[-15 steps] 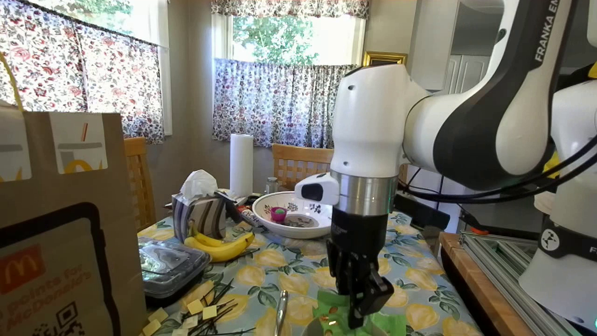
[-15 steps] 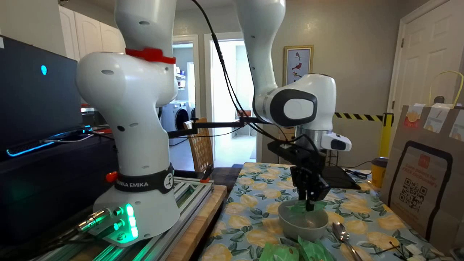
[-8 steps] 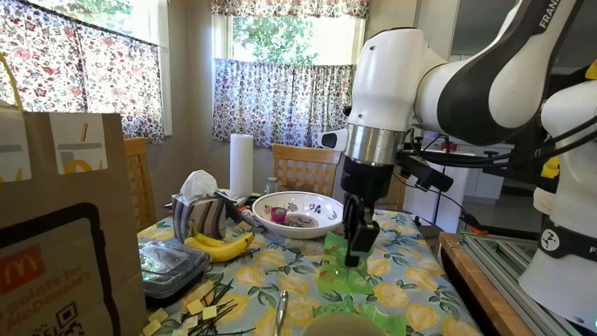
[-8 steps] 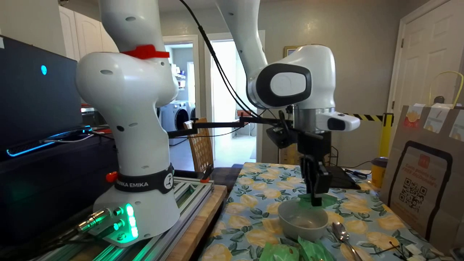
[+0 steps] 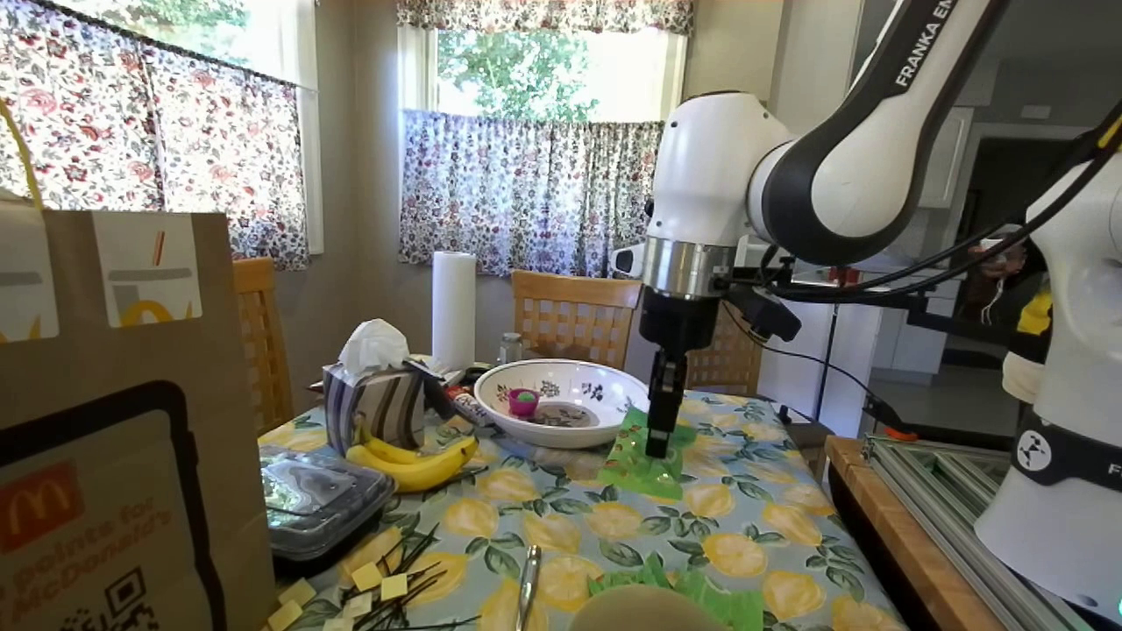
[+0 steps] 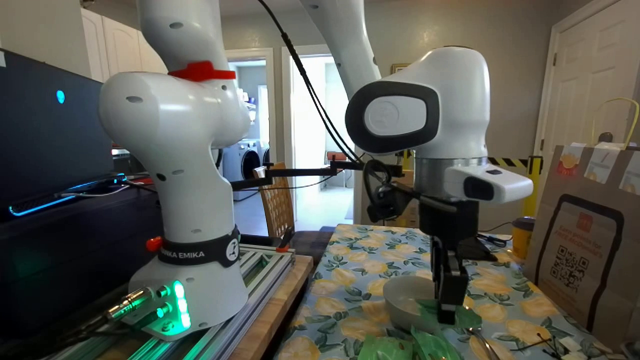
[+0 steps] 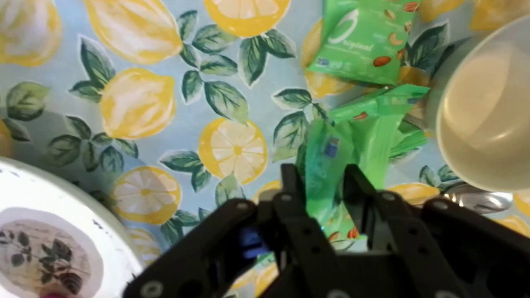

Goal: Take the green packet in the grey bowl out and place it on the table then pick up two green packets and place them in the grey bowl

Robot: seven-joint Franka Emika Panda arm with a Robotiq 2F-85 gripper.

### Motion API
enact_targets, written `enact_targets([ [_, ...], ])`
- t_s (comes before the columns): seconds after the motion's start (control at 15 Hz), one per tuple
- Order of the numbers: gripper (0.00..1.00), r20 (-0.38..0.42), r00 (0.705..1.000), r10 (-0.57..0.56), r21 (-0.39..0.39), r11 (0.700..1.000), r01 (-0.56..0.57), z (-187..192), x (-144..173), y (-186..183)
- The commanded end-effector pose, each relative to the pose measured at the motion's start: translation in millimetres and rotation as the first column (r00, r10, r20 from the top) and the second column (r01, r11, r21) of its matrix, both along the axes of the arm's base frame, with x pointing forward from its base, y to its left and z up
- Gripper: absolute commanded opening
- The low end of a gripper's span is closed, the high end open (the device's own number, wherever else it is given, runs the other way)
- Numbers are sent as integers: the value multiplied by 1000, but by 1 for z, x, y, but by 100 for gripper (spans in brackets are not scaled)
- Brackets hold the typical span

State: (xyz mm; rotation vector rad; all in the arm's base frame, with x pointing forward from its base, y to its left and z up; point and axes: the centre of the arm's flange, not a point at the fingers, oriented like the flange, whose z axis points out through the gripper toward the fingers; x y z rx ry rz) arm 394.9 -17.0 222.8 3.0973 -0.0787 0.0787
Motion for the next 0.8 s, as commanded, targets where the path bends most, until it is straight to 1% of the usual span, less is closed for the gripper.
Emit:
enact_targets([
  [0.0, 8, -35, 995, -88, 15, 996, 89, -28, -13, -40],
  [0.2, 8, -38, 989, -143, 12, 990, 144, -50, -17, -68],
  [0.4, 8, -33, 982, -184, 17, 983, 184, -66, -20, -85],
  [0.47, 25, -30, 982, -189, 17, 982, 190, -70, -22, -88],
  [0.53, 57, -30, 981, -192, 19, 981, 193, -72, -22, -90],
  [0.6, 57, -29, 980, -195, 18, 981, 195, -74, -23, -90],
  [0.67, 62, -25, 981, -193, 19, 981, 194, -75, -23, -90],
  [0.73, 70, -23, 982, -185, 18, 982, 186, -76, -22, -88],
])
